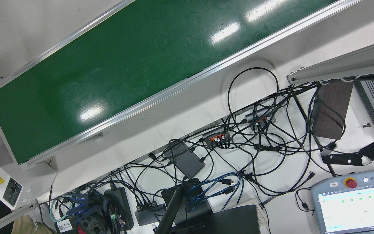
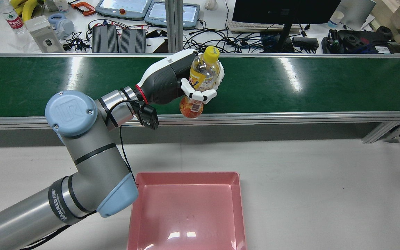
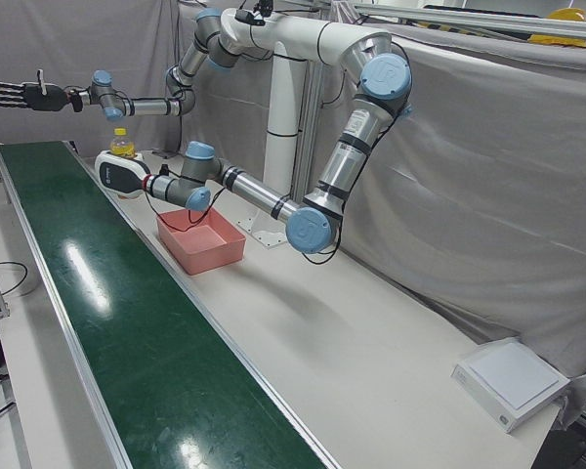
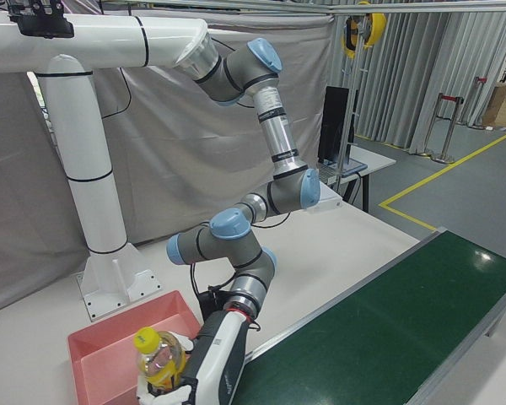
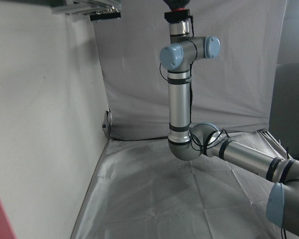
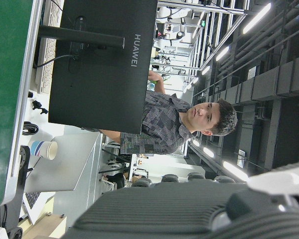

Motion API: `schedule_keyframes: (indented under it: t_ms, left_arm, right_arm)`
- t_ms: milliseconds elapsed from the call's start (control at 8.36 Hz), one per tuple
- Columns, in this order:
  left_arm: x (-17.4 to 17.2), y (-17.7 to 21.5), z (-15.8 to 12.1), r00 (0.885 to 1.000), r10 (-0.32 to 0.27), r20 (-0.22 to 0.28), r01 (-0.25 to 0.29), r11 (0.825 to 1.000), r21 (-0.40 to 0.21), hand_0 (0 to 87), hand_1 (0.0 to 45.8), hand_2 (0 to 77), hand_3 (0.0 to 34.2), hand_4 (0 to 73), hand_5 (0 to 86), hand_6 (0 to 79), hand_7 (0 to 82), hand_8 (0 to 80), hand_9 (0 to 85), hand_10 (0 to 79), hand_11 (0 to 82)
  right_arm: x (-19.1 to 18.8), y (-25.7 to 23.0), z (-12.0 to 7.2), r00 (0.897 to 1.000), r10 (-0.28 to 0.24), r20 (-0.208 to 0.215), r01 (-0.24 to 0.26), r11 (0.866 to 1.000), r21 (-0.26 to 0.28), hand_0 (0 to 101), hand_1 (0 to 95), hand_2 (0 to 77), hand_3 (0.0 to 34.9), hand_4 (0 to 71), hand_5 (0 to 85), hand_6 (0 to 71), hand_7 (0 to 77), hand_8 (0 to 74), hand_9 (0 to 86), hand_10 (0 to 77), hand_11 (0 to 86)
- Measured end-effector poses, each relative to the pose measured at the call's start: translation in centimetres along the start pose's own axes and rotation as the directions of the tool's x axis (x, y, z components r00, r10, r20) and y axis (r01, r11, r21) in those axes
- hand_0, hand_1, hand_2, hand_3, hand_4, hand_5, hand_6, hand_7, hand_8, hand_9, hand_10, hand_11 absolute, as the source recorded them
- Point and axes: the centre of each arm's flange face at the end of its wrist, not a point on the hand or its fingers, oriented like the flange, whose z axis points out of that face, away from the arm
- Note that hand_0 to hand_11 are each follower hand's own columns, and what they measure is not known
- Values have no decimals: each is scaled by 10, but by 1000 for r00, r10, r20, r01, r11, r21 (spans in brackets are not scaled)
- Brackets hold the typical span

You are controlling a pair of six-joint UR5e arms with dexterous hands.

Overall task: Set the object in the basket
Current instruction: 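Lift the bottle off the conveyor with the left hand toward the pink tray, then lower the held bottle into the pink tray with the left hand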

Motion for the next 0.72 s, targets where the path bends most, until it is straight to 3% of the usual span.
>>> schedule_keyframes:
  t_ms: [359,718]
  left_arm:
    - [-77,27,-18,997,-45,69,50,996,-70,578,49,518,0,622,469,633,589,671,600,633,556]
    - [-132,27,-46,991,-51,123,62,994,-93,569,49,518,0,622,469,633,589,671,600,633,556]
  right_arm:
    - [0,0,0,1000,0,0,0,1000,1,2,0,5,3,0,0,0,5,0,0,0,0]
    - [0,0,0,1000,0,0,0,1000,0,2,0,5,3,0,0,0,5,0,0,0,0]
